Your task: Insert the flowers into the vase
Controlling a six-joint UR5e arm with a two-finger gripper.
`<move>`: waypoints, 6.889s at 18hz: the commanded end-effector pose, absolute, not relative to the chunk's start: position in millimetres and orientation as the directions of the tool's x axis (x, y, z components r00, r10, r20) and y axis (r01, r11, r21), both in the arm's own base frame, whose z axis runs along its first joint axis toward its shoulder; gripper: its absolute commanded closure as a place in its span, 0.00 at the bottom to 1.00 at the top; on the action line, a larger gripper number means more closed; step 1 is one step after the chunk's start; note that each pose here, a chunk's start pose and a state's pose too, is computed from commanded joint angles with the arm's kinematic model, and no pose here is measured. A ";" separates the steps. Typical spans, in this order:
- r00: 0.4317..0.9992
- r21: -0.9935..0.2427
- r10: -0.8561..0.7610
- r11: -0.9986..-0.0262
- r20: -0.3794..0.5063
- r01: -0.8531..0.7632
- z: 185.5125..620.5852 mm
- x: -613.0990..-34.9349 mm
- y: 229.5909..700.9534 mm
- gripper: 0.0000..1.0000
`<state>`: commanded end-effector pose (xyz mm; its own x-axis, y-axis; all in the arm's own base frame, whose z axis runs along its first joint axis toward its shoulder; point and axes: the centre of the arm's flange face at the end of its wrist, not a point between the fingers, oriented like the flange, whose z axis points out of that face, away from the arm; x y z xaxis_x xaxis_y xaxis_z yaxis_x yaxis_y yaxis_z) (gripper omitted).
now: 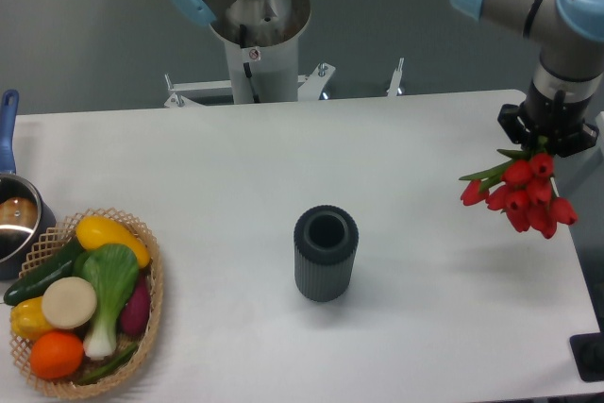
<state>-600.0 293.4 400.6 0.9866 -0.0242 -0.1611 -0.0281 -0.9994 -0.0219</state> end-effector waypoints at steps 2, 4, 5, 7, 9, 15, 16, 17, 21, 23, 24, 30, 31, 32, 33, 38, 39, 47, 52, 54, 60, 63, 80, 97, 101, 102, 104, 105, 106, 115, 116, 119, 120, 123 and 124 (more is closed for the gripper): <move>0.987 -0.025 -0.024 -0.999 -0.162 -0.029 401.6 -599.6 293.6 1.00; 0.987 -0.048 -0.027 -0.998 -0.161 -0.035 404.6 -597.1 297.3 1.00; 0.987 -0.062 -0.024 -0.997 -0.158 -0.035 404.6 -596.7 298.7 1.00; 0.988 -0.107 -0.019 -0.994 -0.151 -0.035 406.8 -595.0 303.8 1.00; 0.990 -0.193 0.004 -0.981 -0.144 -0.024 414.5 -594.4 309.2 1.00; 0.985 -0.518 0.127 -0.854 -0.116 0.049 456.3 -585.9 334.3 1.00; 0.986 -0.566 0.137 -0.822 -0.098 0.058 459.5 -584.1 339.7 1.00; 0.987 -0.605 0.143 -0.793 -0.069 0.072 461.2 -582.2 343.7 1.00; 0.992 -0.786 0.083 -0.605 0.099 0.129 472.5 -566.2 368.8 1.00; 0.986 -0.841 0.036 -0.518 0.163 0.158 474.3 -561.0 375.2 1.00; 0.984 -0.851 0.022 -0.500 0.176 0.163 474.3 -557.8 377.8 1.00; 0.977 -0.913 -0.057 -0.370 0.207 0.172 478.1 -543.4 379.7 1.00; 0.973 -0.924 -0.075 -0.338 0.217 0.180 480.7 -537.8 379.7 1.00; 0.972 -0.930 -0.081 -0.317 0.221 0.185 488.1 -532.5 376.2 1.00; 0.972 -0.934 -0.085 -0.306 0.221 0.186 493.3 -527.5 374.3 1.00; 0.970 -0.939 -0.097 -0.288 0.222 0.186 509.7 -506.2 373.0 0.96; 0.970 -0.940 -0.101 -0.288 0.220 0.184 511.6 -502.8 374.8 0.96; 0.964 -0.933 -0.124 -0.306 0.237 0.190 494.3 -490.1 387.6 0.96; 0.965 -0.932 -0.130 -0.314 0.230 0.180 477.8 -484.9 392.3 0.96; 0.963 -0.931 -0.131 -0.316 0.234 0.183 472.5 -483.1 391.7 0.96; 0.961 -0.927 -0.130 -0.325 0.242 0.190 453.6 -479.8 391.4 0.95; 0.962 -0.925 -0.127 -0.330 0.243 0.190 435.1 -474.6 389.6 0.94; 0.949 -0.910 -0.163 -0.366 0.270 0.196 351.4 -460.0 391.7 0.73; 0.945 -0.885 -0.130 -0.406 0.301 0.226 331.6 -445.6 376.0 0.00; 0.961 -0.853 -0.072 -0.482 0.268 0.202 330.8 -445.3 359.6 0.00; 0.965 -0.850 -0.070 -0.492 0.253 0.188 333.6 -443.9 358.4 0.00; 0.968 -0.850 -0.066 -0.495 0.243 0.179 338.3 -440.6 356.3 0.00; 0.968 -0.851 -0.067 -0.494 0.241 0.178 340.7 -436.5 356.0 0.00; 0.968 -0.852 -0.073 -0.494 0.240 0.174 342.8 -430.7 357.6 0.00; 0.972 -0.853 -0.064 -0.495 0.227 0.167 365.6 -421.3 360.1 0.00; 0.979 -0.847 -0.042 -0.509 0.201 0.152 372.1 -427.1 353.2 0.00; 0.996 -0.736 0.080 -0.671 0.046 0.088 392.5 -445.2 322.5 0.00; 0.993 -0.657 0.111 -0.751 -0.032 0.062 395.6 -451.1 312.0 0.00; 0.973 -0.379 0.061 -0.925 -0.221 -0.028 386.3 -464.2 285.4 0.00; 0.971 -0.330 0.038 -0.943 -0.235 -0.043 378.9 -468.8 281.2 0.00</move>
